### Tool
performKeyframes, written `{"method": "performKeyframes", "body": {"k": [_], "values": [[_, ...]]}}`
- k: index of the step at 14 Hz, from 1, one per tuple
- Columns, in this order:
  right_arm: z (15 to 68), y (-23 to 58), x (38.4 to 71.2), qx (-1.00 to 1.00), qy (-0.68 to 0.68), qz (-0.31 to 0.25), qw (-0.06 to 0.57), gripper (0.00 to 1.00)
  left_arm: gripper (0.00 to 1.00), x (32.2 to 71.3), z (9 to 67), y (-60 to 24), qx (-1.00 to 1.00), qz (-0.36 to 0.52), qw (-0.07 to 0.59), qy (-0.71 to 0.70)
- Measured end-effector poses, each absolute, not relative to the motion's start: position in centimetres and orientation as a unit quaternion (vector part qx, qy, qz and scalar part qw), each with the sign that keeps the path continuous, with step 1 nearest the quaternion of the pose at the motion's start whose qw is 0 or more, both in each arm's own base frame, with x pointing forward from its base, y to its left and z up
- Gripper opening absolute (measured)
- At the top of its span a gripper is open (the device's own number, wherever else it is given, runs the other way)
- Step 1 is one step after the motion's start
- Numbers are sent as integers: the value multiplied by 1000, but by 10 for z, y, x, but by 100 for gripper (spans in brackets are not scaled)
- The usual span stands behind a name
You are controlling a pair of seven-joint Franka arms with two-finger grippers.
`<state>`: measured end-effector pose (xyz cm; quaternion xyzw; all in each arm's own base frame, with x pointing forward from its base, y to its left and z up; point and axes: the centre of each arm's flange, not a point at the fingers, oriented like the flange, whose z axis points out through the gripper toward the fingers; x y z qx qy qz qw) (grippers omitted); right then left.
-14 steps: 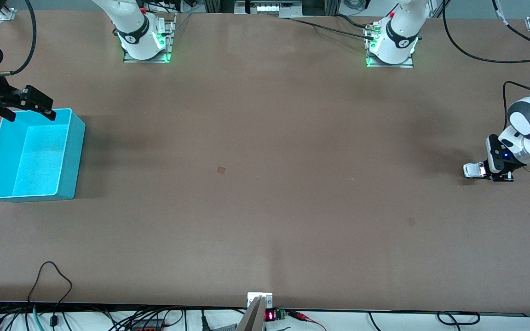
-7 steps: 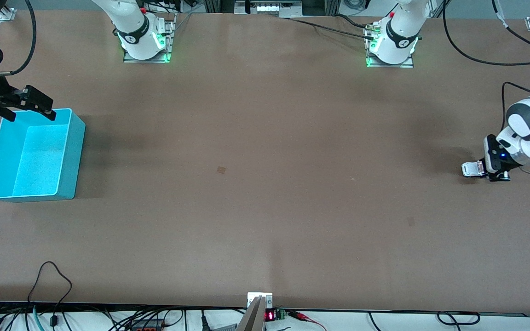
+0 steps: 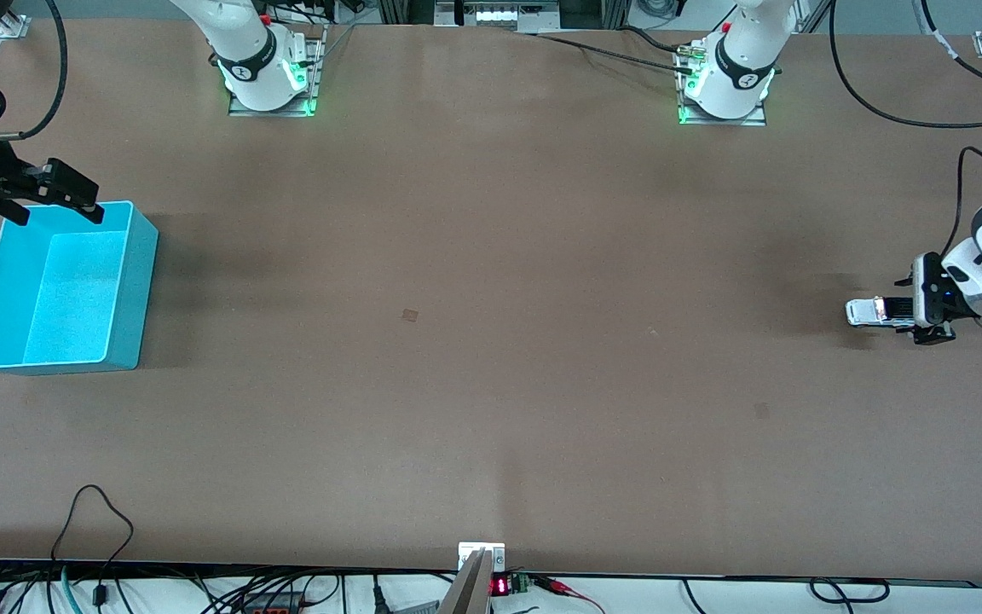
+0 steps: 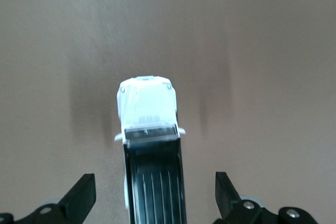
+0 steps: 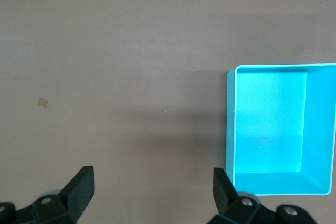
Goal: Wind and store white jeep toy
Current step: 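Drag the jeep backward with the left gripper, then release it, then raise the left gripper away while the jeep rolls toward the bin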
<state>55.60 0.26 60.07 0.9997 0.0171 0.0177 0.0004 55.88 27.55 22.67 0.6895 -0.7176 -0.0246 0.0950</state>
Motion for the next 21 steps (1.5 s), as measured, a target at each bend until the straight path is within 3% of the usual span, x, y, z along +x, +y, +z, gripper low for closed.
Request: {"method": "performKeyframes", "body": {"k": [7, 13, 21], "values": [[601, 3, 556, 1000, 17, 18, 0, 100, 100, 578, 297, 261, 730, -45, 120, -671], [601, 2, 556, 1000, 17, 18, 0, 100, 100, 604, 347, 199, 801, -101, 143, -572], [601, 2, 556, 1000, 17, 18, 0, 100, 100, 623, 431, 94, 897, -181, 105, -389]]}}
